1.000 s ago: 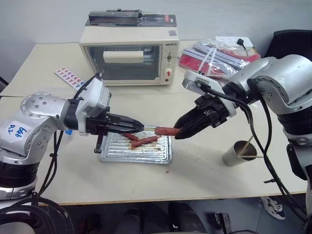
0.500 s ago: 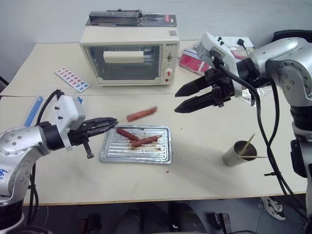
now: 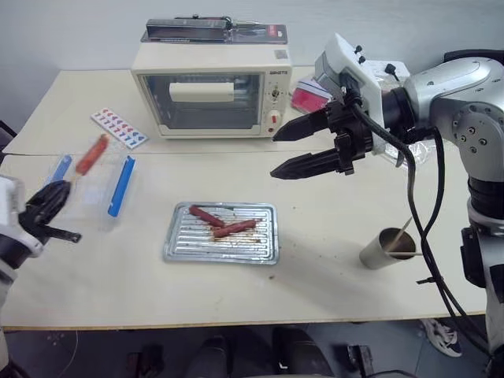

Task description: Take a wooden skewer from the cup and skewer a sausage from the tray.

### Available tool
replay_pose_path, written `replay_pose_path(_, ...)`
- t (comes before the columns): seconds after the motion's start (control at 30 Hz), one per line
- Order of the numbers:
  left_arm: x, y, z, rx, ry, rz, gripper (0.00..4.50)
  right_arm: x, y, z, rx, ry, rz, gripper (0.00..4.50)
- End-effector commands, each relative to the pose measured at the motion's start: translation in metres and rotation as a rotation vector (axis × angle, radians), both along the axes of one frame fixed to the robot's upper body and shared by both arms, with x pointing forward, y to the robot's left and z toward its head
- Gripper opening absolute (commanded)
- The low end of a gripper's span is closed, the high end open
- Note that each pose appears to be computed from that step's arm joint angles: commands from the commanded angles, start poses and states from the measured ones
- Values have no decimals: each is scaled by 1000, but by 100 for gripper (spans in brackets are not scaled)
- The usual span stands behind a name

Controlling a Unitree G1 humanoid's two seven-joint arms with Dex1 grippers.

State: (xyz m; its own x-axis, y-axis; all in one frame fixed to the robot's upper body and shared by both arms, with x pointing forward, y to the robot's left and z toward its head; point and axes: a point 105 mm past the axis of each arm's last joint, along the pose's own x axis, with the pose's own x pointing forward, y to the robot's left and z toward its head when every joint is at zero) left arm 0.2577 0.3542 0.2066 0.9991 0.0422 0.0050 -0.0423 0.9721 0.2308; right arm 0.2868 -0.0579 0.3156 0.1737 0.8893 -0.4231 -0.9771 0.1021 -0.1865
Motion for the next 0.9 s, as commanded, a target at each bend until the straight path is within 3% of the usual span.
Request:
replay_pose_path(0.03,9,17,-2,47,8,53,0,-8,1,14,37,-54,7,433)
replay_pose_path(0.43,39,12,-14,50,32,2,0,-13,0,16,53,-67,-10,445)
replay_pose_path(0.47,39,14,-13,50,30,5,45,-13,1,16,54,-66,-10,450)
replay_pose_path(0.53,37,17,-10,54,24,18,82,-13,1,16,58,-62,-11,450)
replay_pose_path(0.7,12,15,12,31,-26,-24,200,-13,1,15,64,-54,-13,450)
replay_pose_path(0.9,-42,9,33,-63,-58,-107,200,-12,-2,12,69,-37,-17,450)
